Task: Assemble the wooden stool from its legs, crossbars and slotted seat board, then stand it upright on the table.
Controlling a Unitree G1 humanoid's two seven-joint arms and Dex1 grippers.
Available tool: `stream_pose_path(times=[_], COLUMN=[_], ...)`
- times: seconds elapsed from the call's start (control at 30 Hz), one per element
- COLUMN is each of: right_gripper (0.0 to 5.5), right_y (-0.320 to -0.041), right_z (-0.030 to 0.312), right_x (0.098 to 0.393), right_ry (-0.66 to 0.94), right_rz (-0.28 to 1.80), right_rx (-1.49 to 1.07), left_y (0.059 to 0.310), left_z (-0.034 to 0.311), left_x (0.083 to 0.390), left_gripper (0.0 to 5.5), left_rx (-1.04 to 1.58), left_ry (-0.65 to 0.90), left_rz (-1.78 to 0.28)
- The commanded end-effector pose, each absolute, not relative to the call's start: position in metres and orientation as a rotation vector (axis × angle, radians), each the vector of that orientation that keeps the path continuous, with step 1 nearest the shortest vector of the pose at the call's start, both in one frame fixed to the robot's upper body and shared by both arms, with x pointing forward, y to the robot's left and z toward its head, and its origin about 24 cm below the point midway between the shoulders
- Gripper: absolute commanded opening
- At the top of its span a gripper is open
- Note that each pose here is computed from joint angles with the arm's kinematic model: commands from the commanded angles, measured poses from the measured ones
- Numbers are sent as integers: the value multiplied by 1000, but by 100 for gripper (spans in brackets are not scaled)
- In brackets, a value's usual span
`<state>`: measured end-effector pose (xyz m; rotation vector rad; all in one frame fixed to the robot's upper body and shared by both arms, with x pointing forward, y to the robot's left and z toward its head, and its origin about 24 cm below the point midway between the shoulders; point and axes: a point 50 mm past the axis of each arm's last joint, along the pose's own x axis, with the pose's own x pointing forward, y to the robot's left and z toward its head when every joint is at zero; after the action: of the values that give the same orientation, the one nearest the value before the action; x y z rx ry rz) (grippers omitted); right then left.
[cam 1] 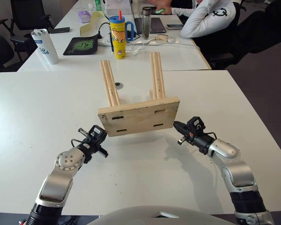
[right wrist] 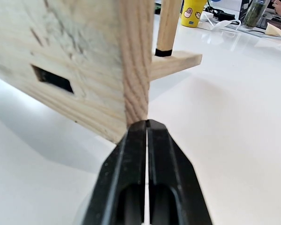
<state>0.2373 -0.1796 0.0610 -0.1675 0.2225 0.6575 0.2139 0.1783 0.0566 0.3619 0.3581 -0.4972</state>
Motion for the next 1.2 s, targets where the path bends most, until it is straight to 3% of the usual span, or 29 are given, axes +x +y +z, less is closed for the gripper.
stream_pose_path(times=[0.03, 0.43, 1.2], right_gripper=[0, 0, 0], right_y=[-147, -145, -130], right_z=[81, 78, 121], right_x=[239, 235, 248], right_ry=[107, 128, -44], right_rz=[802, 821, 815], right_rx=[-131, -145, -78], left_y=[153, 156, 176], left_z=[77, 90, 120], left_x=[216, 221, 232], left_gripper=[1, 1, 1], left_rx=[326, 349, 370], left_ry=[235, 192, 106], left_rz=[-631, -616, -561])
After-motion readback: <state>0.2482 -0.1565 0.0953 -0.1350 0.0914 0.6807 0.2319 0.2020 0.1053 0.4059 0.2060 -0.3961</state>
